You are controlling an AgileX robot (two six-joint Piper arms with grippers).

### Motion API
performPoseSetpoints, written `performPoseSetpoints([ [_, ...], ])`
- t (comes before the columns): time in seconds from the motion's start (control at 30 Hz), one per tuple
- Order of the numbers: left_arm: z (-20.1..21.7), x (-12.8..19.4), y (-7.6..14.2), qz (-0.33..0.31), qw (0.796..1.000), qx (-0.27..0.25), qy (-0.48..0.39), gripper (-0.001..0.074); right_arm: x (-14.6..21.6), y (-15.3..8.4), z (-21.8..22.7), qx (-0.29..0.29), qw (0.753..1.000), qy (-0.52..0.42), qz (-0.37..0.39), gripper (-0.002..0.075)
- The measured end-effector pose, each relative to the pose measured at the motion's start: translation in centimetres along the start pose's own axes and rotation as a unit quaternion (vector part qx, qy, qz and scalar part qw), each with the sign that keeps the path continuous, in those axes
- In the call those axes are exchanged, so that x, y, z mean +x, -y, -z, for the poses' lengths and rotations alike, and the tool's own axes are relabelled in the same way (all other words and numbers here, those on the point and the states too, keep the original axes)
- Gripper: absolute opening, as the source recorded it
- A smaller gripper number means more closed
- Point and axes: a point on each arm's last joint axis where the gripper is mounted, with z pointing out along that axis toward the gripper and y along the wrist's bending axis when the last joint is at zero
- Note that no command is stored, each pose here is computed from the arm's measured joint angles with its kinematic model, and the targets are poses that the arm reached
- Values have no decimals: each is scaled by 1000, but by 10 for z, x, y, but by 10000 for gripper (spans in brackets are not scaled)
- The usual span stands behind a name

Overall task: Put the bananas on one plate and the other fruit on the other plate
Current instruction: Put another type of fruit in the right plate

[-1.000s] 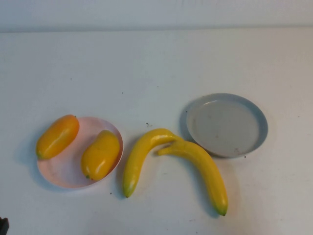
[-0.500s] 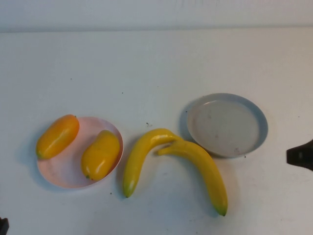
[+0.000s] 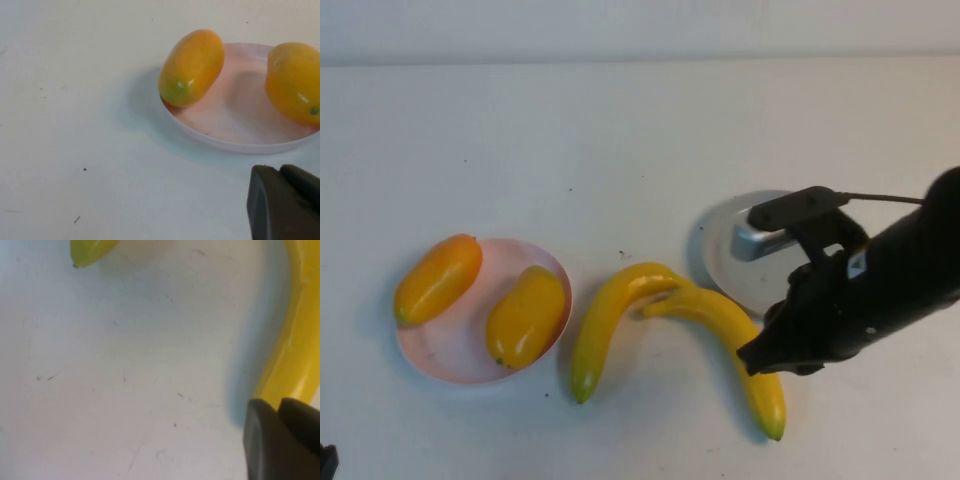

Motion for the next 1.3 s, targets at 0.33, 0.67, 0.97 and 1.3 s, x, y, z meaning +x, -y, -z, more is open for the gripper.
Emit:
performPoseSetpoints([
  [0.33,0,0,0,0,1000,0,0,1,-32,2,-31,23,998,-56,-16,366],
  [0.67,0,0,0,0,1000,0,0,1,-37,17,-59,84,990,-100,-58,407],
  [0.97,0,0,0,0,1000,0,0,1,-40,20,-75,85,988,-113,-62,491],
  [1.3,0,0,0,0,1000,0,0,1,-43,25,-98,88,985,-133,-65,473],
])
